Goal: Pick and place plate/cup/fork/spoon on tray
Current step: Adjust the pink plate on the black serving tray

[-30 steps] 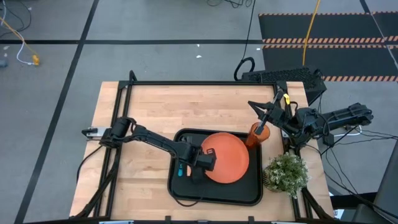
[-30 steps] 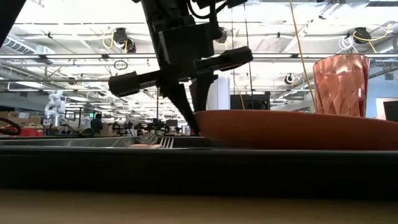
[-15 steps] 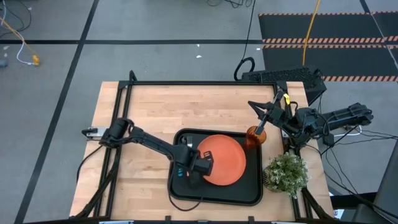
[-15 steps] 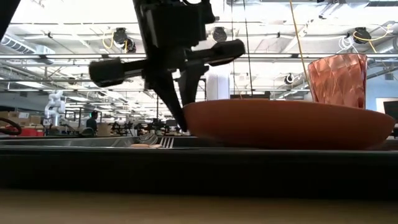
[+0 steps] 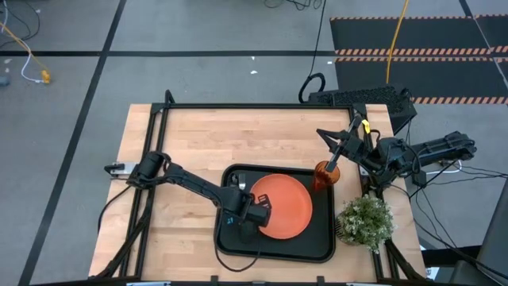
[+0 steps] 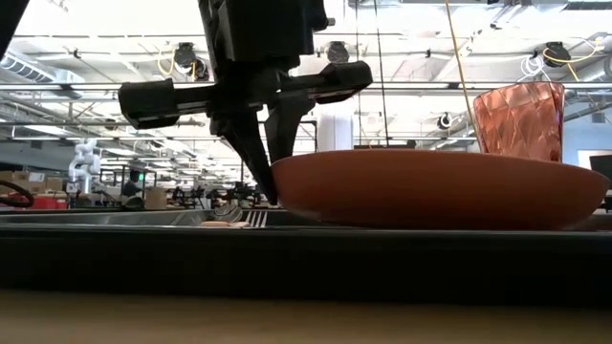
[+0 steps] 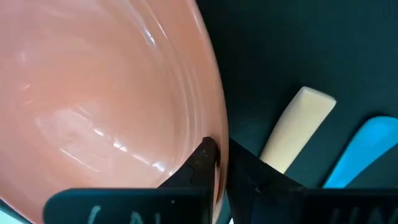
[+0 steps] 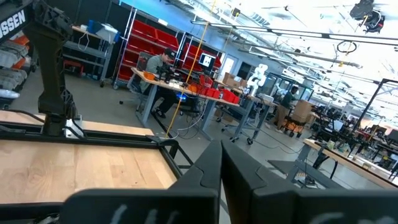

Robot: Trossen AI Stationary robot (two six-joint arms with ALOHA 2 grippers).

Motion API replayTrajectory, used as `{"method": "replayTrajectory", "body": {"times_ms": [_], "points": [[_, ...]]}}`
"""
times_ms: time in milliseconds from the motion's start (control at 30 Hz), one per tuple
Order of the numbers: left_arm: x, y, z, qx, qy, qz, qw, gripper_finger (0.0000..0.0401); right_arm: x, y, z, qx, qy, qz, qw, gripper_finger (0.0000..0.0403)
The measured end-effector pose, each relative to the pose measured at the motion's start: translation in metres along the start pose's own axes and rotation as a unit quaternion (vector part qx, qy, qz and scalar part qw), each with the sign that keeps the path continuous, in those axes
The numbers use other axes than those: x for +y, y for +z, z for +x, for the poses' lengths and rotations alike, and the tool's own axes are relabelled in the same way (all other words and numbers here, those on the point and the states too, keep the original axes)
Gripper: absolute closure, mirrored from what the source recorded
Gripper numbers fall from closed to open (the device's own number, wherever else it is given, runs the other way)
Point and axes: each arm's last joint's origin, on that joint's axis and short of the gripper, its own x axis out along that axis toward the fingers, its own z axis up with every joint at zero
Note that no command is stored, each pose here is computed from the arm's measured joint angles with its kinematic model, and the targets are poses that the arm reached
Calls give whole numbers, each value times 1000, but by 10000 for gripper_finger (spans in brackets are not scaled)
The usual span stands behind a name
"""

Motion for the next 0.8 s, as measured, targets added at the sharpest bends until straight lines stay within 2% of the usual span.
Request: {"method": "replayTrajectory", "body": {"times_ms": [400, 667, 800], "points": [[-1, 1, 0, -4, -3, -32, 999, 377, 0, 0, 0, 0, 0, 0, 1000, 403], [1, -2, -5, 33, 31, -52, 998, 377, 0, 0, 0, 0, 0, 0, 1000, 403], [1, -1, -10, 18, 30, -53, 998, 356, 0, 0, 0, 0, 0, -1, 1000, 403]]}}
